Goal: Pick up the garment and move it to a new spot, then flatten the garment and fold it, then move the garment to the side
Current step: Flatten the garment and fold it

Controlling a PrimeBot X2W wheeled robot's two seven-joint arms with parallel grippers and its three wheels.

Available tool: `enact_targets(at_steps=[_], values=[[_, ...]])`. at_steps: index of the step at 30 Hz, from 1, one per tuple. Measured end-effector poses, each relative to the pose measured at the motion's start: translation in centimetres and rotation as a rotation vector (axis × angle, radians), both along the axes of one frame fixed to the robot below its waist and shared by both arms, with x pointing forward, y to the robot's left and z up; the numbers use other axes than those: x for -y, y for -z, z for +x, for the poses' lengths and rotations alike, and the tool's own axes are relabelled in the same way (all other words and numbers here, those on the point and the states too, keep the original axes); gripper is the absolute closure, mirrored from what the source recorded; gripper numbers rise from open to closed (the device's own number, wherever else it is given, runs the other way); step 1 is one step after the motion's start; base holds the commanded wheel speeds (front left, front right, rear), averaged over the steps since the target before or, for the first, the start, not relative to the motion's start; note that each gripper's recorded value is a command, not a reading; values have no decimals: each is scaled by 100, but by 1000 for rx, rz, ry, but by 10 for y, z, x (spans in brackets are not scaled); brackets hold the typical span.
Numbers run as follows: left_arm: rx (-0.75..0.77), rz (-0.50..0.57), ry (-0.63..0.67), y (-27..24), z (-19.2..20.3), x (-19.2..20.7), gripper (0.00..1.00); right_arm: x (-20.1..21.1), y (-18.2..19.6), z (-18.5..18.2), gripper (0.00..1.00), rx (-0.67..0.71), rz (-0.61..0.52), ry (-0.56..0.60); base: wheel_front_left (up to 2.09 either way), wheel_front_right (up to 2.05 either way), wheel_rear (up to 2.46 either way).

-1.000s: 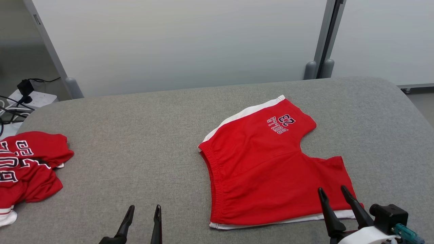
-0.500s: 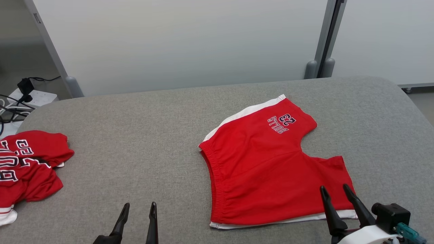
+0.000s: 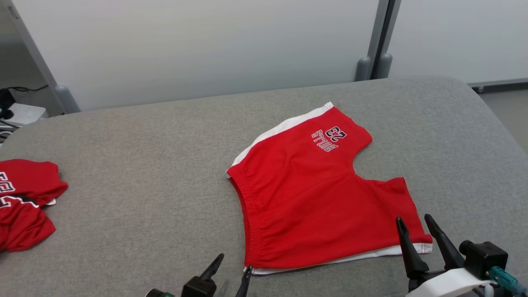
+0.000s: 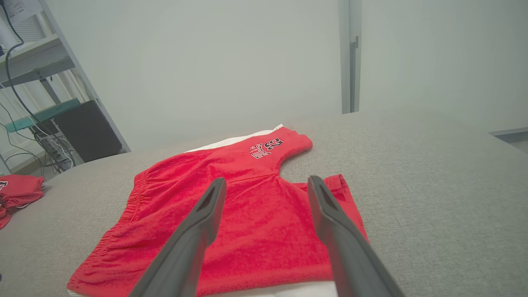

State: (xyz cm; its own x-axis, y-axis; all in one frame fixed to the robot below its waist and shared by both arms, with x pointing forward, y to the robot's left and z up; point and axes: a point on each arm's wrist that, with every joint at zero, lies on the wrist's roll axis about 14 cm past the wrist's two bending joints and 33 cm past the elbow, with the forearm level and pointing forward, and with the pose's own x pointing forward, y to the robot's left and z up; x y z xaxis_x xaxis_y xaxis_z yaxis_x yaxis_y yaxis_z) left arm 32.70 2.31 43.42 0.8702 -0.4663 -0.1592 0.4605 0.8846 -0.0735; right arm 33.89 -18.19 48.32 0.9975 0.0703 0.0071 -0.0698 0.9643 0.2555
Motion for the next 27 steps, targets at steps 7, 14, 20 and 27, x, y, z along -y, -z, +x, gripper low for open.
enact_targets(at_steps=[7, 14, 20, 27], values=[[-121, 99, 147, 44, -6, 26, 0, 16, 6, -5, 0, -22, 0, 53, 0, 0, 0], [-155, 142, 188, 58, 5, 35, 10, 29, 2, -4, 0, -12, -6, 91, 0, 0, 0], [-187, 149, 205, 65, 3, 39, 100, 33, 3, -6, 0, -15, -10, 102, 0, 0, 0], [-173, 138, 194, 59, 6, 37, 100, 33, 23, -10, 0, -81, -16, 94, 0, 0, 0]])
